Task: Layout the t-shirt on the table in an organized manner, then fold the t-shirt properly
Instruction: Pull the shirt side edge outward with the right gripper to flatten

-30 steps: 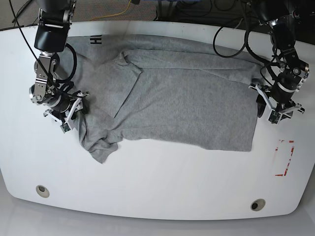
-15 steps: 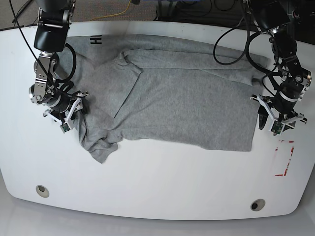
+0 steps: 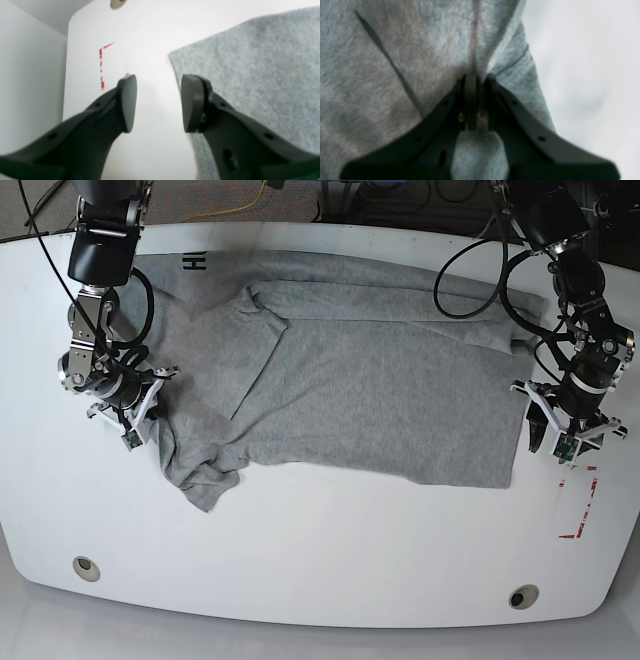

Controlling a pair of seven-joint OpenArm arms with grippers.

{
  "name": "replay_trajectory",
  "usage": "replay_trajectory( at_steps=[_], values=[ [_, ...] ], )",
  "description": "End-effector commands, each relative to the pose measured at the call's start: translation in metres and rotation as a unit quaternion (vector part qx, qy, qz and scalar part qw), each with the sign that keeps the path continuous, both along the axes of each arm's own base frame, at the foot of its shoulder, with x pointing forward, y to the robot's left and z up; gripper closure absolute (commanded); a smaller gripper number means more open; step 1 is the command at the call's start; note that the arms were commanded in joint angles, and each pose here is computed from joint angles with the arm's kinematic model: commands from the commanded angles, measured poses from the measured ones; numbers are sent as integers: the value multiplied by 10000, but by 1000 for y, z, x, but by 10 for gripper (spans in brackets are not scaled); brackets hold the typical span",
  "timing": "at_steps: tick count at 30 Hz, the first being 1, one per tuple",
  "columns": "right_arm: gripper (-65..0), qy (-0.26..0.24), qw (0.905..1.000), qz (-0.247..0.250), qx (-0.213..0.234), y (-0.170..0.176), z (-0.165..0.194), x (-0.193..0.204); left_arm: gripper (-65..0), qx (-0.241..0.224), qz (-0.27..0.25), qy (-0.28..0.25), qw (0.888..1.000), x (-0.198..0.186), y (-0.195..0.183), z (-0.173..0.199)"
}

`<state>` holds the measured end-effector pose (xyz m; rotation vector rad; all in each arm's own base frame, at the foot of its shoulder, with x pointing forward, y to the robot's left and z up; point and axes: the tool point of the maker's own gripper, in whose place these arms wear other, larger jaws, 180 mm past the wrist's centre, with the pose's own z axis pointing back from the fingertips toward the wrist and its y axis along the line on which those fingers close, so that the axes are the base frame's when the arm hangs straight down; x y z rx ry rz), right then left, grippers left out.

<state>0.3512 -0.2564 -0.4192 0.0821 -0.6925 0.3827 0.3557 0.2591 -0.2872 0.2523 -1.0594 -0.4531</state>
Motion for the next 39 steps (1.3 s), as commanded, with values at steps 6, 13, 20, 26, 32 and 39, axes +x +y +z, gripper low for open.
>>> replay_trajectory(
  at_steps=[6,13,20,26,32,39],
  values=[
    [0,-402,9991,-39,-142,-16,30,22,-267,-219,61,-63,9997,18,8,-1],
    [0,-464,9987,-105,-174,-24,36,24,-267,-410,129,4,9991,32,11,-7],
    [0,-583,9972,-150,-434,-34,57,27,-267,-642,175,67,9978,50,13,-11],
    [0,-725,9955,-79,-599,-32,73,31,-267,-773,186,91,9968,60,12,-13],
    [0,-779,9951,-83,-601,-32,78,35,-267,-784,183,75,9967,61,11,-12],
    [-101,-773,9952,-90,-586,-32,77,36,-267,-773,185,83,9968,60,12,-12]
  ],
)
